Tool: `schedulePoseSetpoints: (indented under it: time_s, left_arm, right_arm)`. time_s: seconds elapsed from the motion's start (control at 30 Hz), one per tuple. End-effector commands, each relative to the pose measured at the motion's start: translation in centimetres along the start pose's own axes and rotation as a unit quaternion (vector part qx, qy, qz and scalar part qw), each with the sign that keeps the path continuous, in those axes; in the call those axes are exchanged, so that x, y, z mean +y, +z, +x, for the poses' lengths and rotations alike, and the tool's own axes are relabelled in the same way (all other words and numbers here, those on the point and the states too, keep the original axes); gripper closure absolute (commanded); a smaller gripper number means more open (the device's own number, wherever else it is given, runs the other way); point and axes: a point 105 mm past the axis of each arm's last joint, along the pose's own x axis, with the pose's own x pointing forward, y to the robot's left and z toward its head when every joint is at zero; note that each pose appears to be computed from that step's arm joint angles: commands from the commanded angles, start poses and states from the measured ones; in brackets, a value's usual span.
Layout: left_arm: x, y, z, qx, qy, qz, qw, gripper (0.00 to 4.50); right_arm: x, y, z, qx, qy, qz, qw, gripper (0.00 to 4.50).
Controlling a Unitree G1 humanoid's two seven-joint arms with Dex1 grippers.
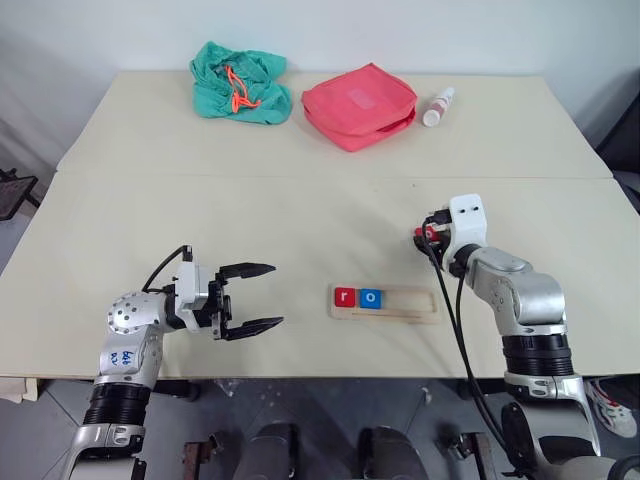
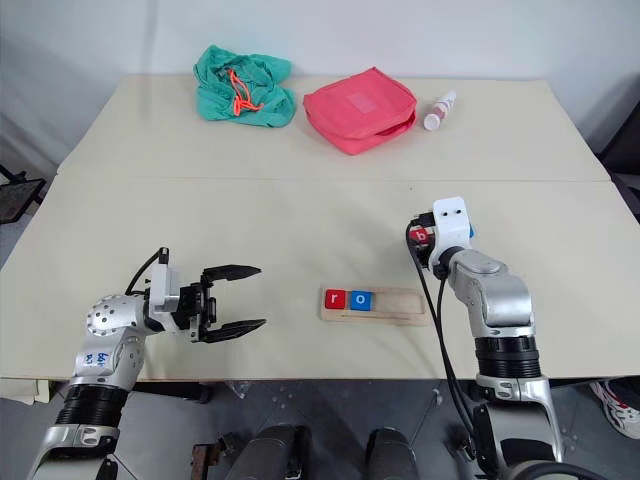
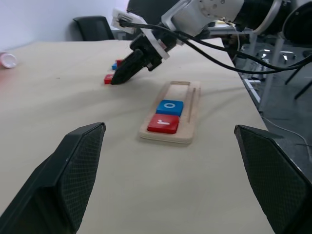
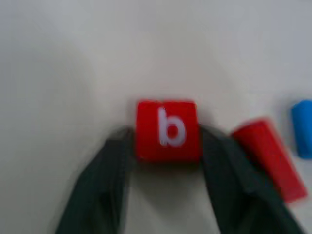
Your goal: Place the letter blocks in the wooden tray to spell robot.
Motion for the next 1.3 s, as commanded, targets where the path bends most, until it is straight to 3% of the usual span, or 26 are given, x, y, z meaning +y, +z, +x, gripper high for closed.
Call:
schedulePoseSetpoints:
  time_s: [0.03, 0.53, 0.77, 0.93, 1.1, 1.3]
  left_arm:
    - [-0.3, 0.7, -0.3, -0.007, -0.020, 0.008, 1.000, 0.00]
    - [0.2, 0.2, -0.3, 0.000, -0.028, 0.010, 1.000, 0.00]
    - [0.0, -0.2, -0.4, -0.001, -0.038, 0.001, 0.999, 0.00]
    - [0.1, -0.5, -0.4, -0.002, -0.041, -0.004, 0.999, 0.00]
    - [-0.2, -0.7, -0.2, -0.012, -0.057, -0.015, 0.998, 0.00]
    - [-0.3, -1.2, -0.2, -0.008, -0.069, -0.024, 0.997, 0.00]
  right_arm:
    - [-0.1, -1.5, 0.2, 0.022, -0.001, 0.008, 1.000, 3.04]
    - [1.3, 2.0, -0.7, -0.054, 0.036, -0.025, 0.998, 3.04]
    - [-0.7, 5.2, -4.9, -0.150, 0.025, 0.006, 0.988, 3.04]
    - [-3.2, 3.7, -8.1, -0.141, -0.001, 0.020, 0.990, 3.04]
    - [-5.0, -0.1, -11.0, -0.090, -0.040, 0.023, 0.995, 3.04]
    - [-4.1, -4.3, -12.8, -0.048, -0.029, 0.011, 0.998, 3.04]
